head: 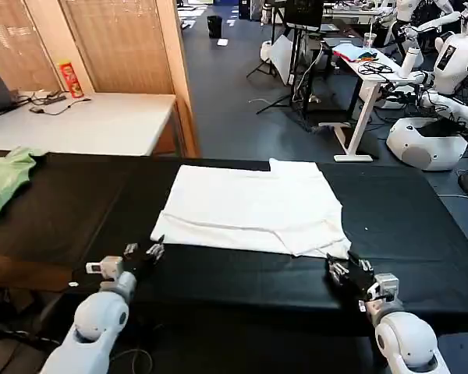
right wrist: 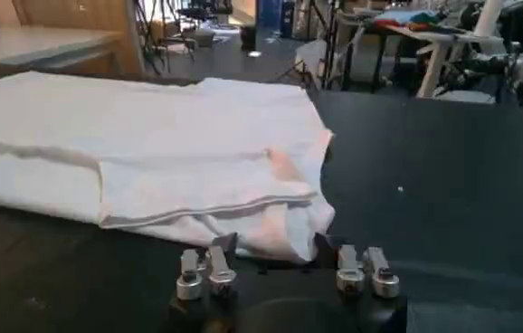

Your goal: Fold and organize the clothes.

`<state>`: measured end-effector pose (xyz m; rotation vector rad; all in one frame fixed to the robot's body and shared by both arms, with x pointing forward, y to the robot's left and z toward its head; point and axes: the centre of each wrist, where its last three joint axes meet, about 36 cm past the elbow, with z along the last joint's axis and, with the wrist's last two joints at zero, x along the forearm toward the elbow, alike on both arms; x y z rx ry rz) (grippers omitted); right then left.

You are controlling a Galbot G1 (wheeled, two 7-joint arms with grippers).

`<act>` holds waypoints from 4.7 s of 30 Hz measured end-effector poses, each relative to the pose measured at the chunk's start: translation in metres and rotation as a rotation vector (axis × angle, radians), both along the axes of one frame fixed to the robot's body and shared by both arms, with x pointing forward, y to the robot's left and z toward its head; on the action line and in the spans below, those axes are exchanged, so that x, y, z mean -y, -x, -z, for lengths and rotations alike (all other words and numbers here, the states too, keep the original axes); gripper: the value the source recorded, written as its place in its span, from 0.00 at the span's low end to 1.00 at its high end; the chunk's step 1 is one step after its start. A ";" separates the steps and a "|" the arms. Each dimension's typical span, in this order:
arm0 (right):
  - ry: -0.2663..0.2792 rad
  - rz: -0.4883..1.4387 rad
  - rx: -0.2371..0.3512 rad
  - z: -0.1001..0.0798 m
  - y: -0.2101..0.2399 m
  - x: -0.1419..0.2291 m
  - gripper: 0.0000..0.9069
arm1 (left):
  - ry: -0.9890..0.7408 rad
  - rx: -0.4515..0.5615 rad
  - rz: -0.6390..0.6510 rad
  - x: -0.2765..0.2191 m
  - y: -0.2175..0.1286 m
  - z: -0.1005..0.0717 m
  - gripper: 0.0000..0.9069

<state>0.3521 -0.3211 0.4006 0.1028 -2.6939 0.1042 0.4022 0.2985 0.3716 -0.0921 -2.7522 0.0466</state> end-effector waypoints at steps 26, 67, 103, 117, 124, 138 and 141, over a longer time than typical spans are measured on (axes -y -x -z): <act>0.074 0.026 -0.214 -0.043 0.076 -0.016 0.97 | -0.183 -0.065 0.032 -0.001 0.120 -0.036 0.97; 0.011 0.052 -0.007 -0.060 -0.255 -0.017 0.97 | 0.039 -0.083 0.018 -0.001 -0.159 -0.087 0.97; -0.029 0.046 -0.157 -0.027 -0.313 -0.036 0.11 | 0.037 -0.231 -0.007 -0.015 -0.240 -0.057 0.17; -0.059 0.027 -0.105 -0.023 -0.306 -0.033 0.01 | 0.028 -0.215 0.032 -0.006 -0.235 -0.056 0.09; -0.101 0.002 -0.024 -0.035 -0.291 -0.019 0.01 | 0.014 -0.172 0.010 -0.015 -0.228 -0.068 0.09; -0.023 -0.034 0.033 -0.079 -0.187 0.005 0.01 | 0.003 -0.115 0.066 -0.035 -0.149 -0.102 0.09; 0.007 -0.045 0.012 -0.084 -0.162 0.006 0.01 | -0.019 -0.111 0.084 -0.037 -0.121 -0.103 0.09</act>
